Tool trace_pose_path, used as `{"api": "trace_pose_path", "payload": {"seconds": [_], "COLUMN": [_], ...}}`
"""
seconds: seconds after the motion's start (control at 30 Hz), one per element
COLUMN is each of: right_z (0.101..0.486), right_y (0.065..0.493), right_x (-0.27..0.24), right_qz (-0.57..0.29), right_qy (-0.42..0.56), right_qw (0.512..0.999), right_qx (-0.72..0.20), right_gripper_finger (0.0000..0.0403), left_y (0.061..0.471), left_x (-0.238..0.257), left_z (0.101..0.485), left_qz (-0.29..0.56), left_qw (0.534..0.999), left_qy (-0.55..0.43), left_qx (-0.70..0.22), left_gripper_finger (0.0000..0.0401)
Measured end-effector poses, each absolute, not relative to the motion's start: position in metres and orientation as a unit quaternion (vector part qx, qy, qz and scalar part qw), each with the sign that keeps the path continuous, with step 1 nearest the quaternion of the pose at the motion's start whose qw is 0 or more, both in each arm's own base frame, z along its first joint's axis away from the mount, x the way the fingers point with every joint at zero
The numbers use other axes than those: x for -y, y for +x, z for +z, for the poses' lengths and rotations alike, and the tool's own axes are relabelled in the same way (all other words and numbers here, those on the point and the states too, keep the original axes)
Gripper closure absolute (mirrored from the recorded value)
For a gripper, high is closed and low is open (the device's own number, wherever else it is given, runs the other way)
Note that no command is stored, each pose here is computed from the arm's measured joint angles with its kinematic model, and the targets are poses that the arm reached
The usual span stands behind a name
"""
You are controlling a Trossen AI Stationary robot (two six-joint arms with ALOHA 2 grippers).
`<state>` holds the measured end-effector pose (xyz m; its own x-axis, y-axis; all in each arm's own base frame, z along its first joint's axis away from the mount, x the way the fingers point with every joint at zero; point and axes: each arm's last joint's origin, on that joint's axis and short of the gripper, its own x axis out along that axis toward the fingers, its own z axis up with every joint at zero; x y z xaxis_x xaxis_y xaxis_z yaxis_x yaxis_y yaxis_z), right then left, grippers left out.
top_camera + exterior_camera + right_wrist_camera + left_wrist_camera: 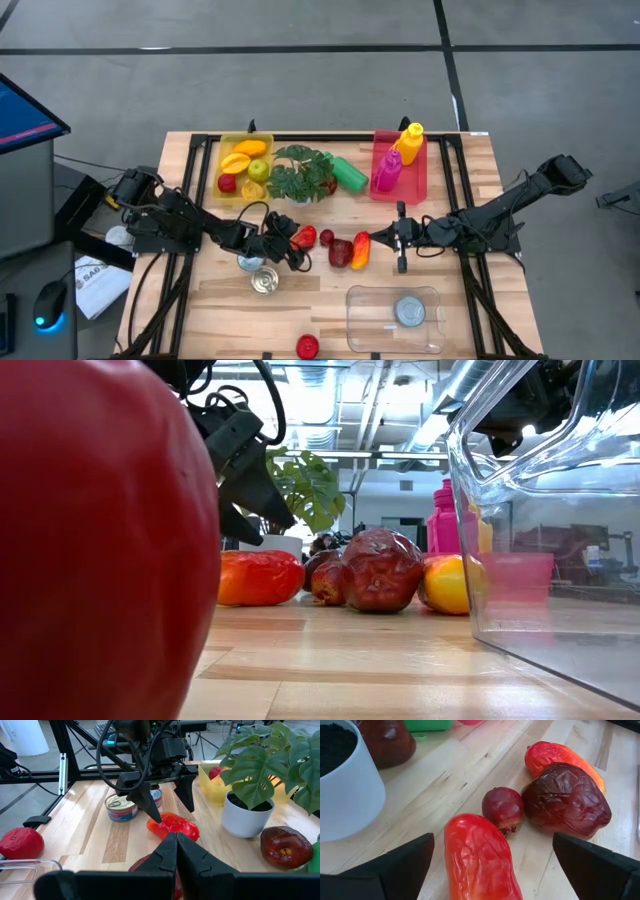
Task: Pick & Place Food Item
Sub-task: Put the orange mango into the yellow bin
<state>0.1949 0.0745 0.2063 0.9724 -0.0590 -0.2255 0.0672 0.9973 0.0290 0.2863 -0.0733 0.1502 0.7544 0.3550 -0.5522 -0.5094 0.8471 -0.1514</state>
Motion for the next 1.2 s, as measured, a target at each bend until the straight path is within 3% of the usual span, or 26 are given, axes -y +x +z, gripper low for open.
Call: {"api": "trace_pose_path", "payload": {"seconds": [0.9, 1.2], "right_z": [0.206, 0.206], "right_y": [0.195, 0.195], "right_x": [-0.075, -0.075], "right_qz": [-0.032, -0.032], "right_qy": [0.018, 0.018], "right_qw": [0.993, 0.993], "right_qx": [-0.113, -0.113], "right_gripper_finger": [0.0403, 0.0403], "left_y": [0.281, 0.263], "left_x": [0.073, 0.068], "left_z": [0.143, 0.123], "left_qz": [0.219, 0.233], "left_qw": [0.914, 0.898], "left_qy": [-0.141, -0.163], "left_qx": [-0.309, -0.337], "left_gripper_finger": [0.0013, 0.0013]}}
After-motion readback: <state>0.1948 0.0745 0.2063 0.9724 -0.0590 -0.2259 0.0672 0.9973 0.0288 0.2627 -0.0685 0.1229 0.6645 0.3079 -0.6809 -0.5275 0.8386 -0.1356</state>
